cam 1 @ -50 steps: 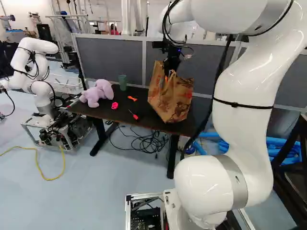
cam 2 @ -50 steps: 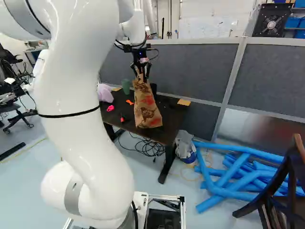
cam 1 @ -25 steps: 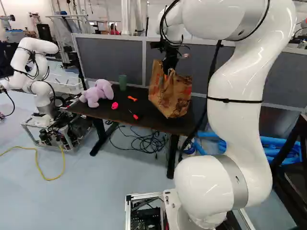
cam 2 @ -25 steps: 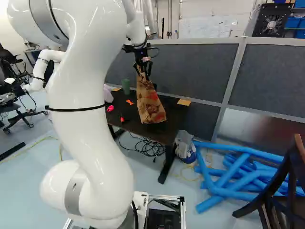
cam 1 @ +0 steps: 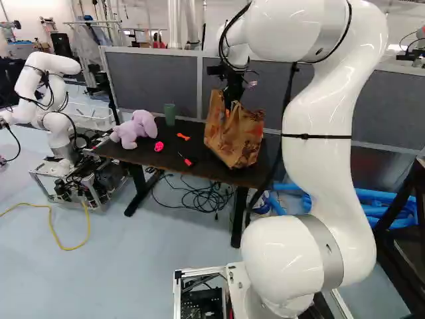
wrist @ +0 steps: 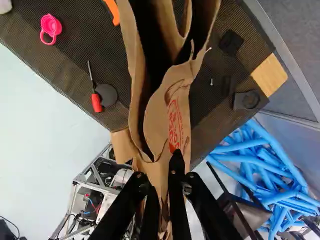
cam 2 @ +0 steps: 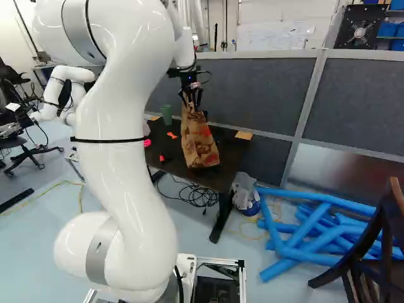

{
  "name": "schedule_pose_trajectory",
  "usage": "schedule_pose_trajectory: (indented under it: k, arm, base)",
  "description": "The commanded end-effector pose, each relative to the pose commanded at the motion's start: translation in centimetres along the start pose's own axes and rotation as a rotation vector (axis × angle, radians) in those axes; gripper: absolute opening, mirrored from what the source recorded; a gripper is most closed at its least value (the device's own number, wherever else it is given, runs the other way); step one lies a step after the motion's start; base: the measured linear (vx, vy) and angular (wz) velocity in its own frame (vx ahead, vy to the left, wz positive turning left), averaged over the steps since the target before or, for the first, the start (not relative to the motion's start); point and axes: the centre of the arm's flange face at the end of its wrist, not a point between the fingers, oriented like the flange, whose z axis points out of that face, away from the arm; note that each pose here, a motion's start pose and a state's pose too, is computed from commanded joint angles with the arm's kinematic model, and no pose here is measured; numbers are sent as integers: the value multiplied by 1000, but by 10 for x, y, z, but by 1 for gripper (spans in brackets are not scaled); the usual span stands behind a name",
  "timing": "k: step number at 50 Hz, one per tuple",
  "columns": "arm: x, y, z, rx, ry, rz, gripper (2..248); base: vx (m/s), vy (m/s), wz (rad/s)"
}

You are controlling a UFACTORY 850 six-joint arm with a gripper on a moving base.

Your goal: Pick up the bag on the ground and place it on the table

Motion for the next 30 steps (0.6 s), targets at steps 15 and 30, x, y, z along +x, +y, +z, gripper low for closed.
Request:
schedule_pose_trajectory:
  k: [15,30]
  arm:
    - [6,3,24,5,-32,-5,21]
    - [12,6,48,6,-62,-13,21]
  base:
    - [0,0,0]
    - [0,0,0]
